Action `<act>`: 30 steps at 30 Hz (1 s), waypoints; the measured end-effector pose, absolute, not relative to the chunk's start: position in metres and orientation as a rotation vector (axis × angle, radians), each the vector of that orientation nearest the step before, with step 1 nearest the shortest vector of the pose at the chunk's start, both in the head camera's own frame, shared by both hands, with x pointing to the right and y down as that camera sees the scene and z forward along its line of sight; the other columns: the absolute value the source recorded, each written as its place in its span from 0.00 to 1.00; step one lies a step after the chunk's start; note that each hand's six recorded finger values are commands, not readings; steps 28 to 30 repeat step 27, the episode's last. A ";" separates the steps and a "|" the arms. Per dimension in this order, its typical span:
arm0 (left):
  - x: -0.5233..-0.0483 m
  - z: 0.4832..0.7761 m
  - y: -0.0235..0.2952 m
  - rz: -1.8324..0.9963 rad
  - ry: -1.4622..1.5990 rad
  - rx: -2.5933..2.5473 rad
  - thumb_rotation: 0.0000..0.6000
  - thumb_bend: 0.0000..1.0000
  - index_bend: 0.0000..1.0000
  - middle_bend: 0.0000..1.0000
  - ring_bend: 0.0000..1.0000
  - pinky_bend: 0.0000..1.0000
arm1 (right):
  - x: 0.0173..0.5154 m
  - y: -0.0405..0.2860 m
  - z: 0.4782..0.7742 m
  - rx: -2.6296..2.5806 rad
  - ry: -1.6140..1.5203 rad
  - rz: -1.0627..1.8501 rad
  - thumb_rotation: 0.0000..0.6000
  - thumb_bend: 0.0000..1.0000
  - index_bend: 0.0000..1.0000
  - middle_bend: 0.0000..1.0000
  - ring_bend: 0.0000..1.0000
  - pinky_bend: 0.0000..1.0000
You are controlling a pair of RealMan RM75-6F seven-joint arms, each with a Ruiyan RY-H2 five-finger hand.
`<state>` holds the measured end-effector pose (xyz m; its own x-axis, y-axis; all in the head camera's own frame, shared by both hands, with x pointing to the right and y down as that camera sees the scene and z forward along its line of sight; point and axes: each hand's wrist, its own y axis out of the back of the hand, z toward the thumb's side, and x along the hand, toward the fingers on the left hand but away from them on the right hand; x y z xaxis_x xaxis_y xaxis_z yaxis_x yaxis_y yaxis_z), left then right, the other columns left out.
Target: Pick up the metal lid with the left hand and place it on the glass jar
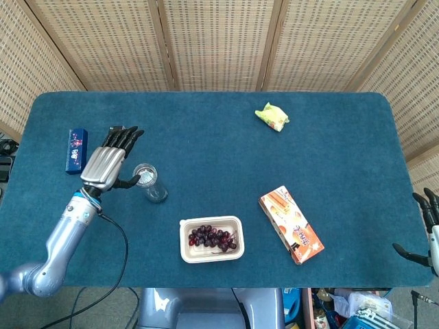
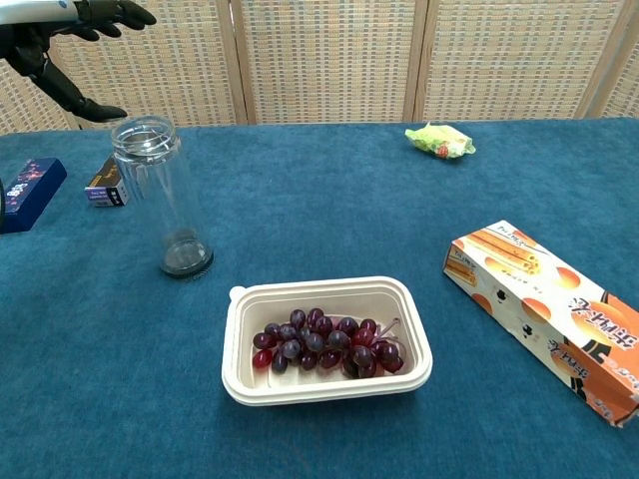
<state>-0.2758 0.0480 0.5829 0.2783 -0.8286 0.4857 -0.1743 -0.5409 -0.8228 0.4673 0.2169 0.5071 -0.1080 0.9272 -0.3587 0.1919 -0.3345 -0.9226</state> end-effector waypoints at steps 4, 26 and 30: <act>-0.289 0.572 0.057 -1.292 0.882 -1.872 1.00 0.38 0.00 0.00 0.00 0.00 | 0.466 0.217 0.506 -1.541 -1.255 1.491 1.00 0.00 0.12 0.00 0.00 0.00; -0.481 0.533 0.220 -1.541 1.028 -1.496 1.00 0.17 0.00 0.00 0.00 0.00 | 0.452 0.220 0.501 -1.562 -1.233 1.446 1.00 0.00 0.12 0.00 0.00 0.00; -0.480 0.532 0.222 -1.532 1.026 -1.492 1.00 0.17 0.00 0.00 0.00 0.00 | 0.452 0.220 0.501 -1.562 -1.233 1.443 1.00 0.00 0.12 0.00 0.00 0.00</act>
